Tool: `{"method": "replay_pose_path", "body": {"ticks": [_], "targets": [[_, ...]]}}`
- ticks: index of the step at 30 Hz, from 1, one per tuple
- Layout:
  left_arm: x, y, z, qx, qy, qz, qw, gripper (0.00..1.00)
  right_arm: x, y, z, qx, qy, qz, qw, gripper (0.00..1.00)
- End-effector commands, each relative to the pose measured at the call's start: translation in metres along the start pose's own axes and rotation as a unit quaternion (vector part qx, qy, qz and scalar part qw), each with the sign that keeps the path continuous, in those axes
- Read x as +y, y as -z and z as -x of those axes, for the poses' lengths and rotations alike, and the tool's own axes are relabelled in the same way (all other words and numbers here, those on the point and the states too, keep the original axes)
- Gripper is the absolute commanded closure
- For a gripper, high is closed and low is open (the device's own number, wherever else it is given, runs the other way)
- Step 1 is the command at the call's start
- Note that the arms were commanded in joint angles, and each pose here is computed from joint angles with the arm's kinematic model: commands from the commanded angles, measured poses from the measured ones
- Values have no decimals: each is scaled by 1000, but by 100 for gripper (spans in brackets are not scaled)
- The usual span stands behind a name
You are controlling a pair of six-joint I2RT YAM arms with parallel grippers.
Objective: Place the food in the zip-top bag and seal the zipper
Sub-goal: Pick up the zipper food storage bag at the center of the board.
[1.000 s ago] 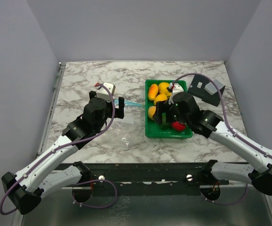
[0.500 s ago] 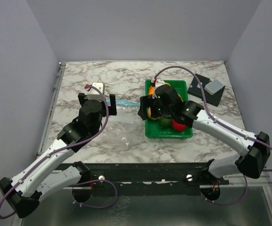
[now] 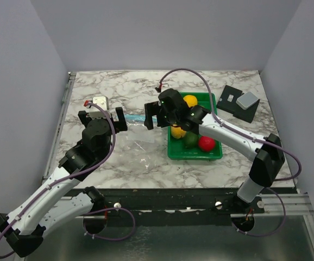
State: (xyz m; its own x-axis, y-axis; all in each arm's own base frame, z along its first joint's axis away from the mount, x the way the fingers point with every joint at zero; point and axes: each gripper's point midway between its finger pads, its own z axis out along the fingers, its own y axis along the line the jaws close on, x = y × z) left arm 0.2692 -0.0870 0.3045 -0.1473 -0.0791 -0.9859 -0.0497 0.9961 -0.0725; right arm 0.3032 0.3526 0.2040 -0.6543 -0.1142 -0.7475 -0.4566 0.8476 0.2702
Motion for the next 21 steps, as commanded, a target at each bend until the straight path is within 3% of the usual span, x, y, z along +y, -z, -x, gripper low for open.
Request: {"method": "replay_pose_path", "body": {"ticks": [1, 11, 21], "targets": [[10, 2, -1, -3, 4, 20, 1000, 2, 9, -20, 16, -10, 10, -5, 1000, 4], [11, 5, 2, -8, 10, 19, 1000, 2, 15, -67, 36, -1, 57, -21, 998, 3], [11, 6, 3, -10, 14, 15, 1000, 2, 24, -105, 33, 43, 113, 50, 991, 3]]}}
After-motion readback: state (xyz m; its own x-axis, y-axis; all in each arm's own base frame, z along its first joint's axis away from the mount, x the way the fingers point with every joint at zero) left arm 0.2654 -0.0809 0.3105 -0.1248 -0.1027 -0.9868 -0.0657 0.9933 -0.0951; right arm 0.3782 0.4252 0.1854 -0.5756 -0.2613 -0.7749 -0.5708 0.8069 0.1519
